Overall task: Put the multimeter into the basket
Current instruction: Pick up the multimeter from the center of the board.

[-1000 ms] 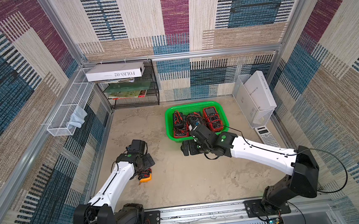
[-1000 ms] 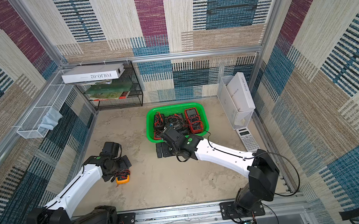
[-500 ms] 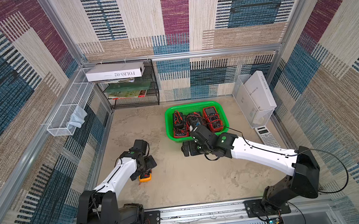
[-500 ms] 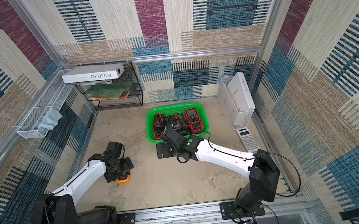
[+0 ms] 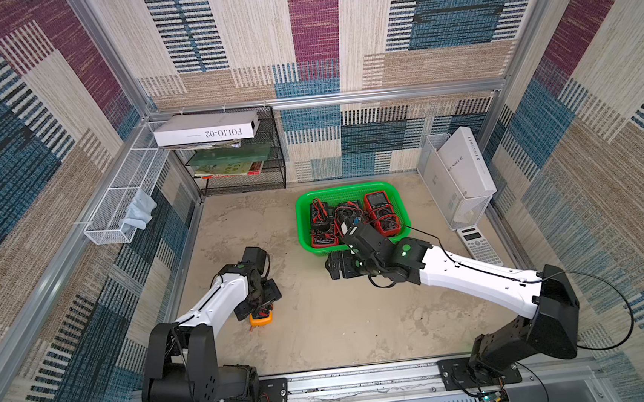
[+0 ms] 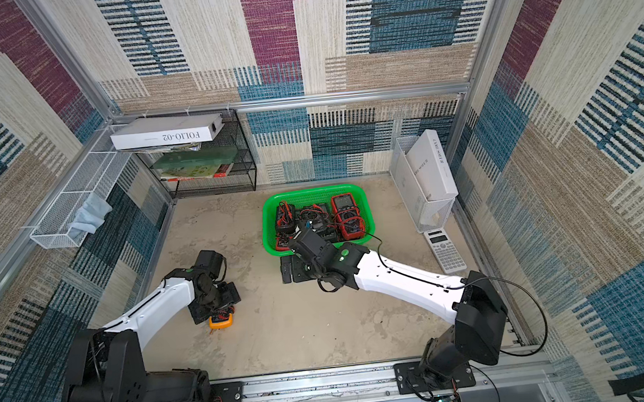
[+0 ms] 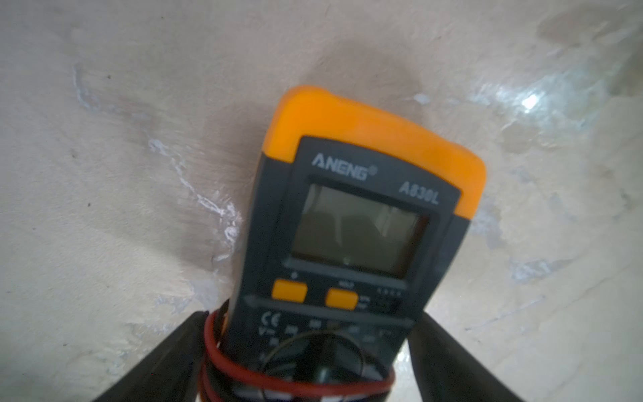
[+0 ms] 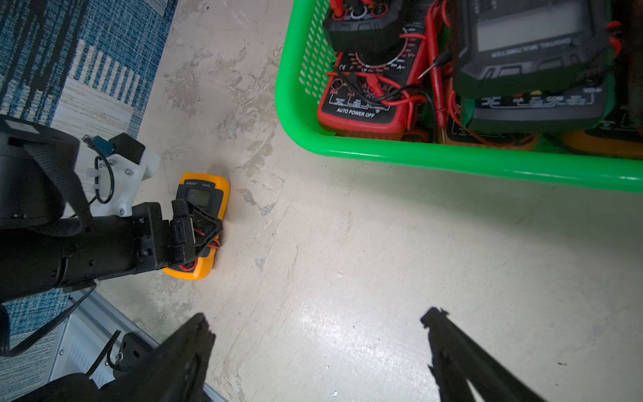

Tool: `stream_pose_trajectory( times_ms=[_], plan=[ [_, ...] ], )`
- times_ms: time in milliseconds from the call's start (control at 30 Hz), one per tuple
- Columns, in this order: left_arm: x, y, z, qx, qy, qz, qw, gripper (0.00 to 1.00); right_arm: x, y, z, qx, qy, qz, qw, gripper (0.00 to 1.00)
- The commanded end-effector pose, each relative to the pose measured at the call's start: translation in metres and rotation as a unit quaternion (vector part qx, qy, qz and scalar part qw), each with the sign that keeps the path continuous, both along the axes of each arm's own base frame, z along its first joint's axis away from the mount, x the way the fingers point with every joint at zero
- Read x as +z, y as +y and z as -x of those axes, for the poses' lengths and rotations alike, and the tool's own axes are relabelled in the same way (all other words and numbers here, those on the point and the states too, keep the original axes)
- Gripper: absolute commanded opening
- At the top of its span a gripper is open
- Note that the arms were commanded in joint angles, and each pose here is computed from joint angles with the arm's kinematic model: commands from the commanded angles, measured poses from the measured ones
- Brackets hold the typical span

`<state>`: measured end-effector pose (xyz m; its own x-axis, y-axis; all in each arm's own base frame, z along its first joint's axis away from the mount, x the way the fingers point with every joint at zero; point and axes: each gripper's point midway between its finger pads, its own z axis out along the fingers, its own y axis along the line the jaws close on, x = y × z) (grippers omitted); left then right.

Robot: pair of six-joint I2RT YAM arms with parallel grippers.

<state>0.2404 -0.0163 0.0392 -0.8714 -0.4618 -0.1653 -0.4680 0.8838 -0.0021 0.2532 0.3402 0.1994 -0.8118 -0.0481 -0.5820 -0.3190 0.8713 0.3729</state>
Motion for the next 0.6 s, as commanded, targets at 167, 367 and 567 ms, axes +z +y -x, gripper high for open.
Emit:
stream_pose_trajectory(
  times_ms=[167,367,567],
  plan=[
    [0.001,0.003,0.004,-0.018,0.028,-0.011,0.999,0.77,0.022,0.000,-0.006,-0.009,-0.025,-0.018,0.999,1.00],
    [0.002,-0.002,0.000,-0.026,0.024,0.000,0.999,0.52,0.027,-0.001,-0.006,-0.011,-0.031,-0.021,0.999,1.00],
    [0.024,-0.009,-0.011,-0.034,-0.011,0.020,0.999,0.33,0.028,-0.001,-0.006,-0.007,-0.032,-0.023,0.999,1.00]
  ],
)
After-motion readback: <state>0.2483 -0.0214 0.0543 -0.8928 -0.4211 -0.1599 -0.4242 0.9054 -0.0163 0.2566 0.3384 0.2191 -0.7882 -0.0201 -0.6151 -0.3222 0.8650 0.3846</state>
